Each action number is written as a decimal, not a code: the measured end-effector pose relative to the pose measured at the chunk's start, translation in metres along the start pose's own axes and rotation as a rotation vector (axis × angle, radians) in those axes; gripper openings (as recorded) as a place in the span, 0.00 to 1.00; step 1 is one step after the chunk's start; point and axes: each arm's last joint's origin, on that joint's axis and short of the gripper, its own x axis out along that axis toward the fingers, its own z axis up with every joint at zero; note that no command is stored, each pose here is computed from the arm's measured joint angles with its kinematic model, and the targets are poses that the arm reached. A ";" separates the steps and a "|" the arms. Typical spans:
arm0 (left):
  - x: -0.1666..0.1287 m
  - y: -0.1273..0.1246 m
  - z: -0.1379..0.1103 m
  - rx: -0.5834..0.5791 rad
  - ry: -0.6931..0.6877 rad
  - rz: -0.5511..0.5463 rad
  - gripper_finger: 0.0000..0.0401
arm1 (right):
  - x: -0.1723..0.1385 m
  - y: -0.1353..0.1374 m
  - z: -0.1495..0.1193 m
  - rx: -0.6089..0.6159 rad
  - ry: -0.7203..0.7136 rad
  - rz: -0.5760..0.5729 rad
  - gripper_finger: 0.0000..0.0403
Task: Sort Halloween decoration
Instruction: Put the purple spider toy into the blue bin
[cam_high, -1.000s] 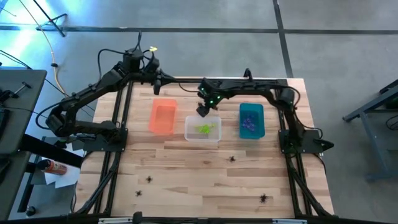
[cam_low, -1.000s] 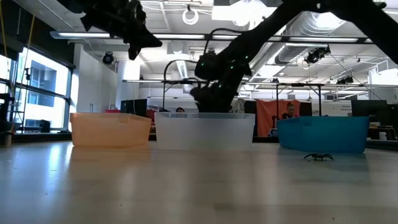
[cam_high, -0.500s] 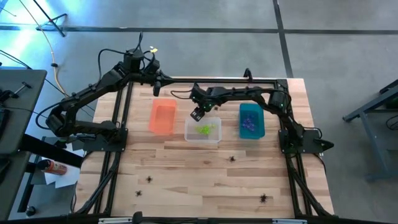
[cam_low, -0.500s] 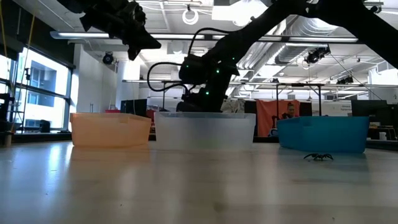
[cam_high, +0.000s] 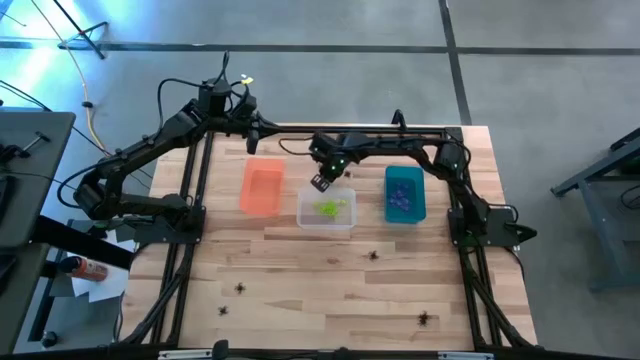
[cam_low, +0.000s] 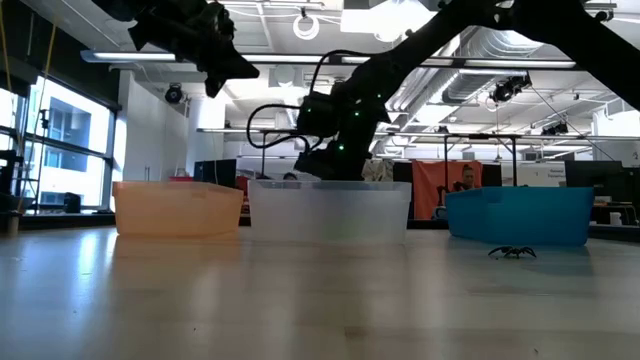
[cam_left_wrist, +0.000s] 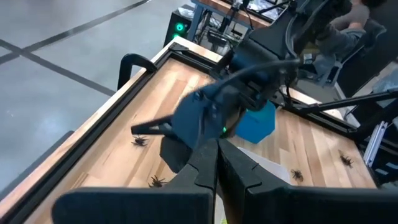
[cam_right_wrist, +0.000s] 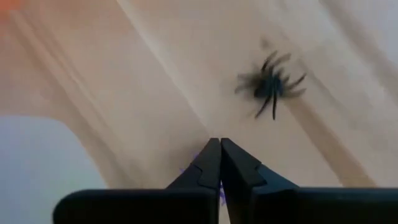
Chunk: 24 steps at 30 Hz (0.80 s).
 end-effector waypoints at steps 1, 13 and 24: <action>0.000 0.000 0.000 -0.006 0.000 0.000 0.00 | -0.004 -0.003 0.002 0.000 -0.013 0.014 0.01; 0.000 0.000 0.000 -0.015 0.000 0.011 0.00 | -0.055 -0.037 0.022 0.009 -0.149 0.090 0.00; 0.000 0.001 0.000 0.001 0.000 0.039 0.00 | -0.090 -0.041 0.017 -0.108 -0.143 0.110 0.00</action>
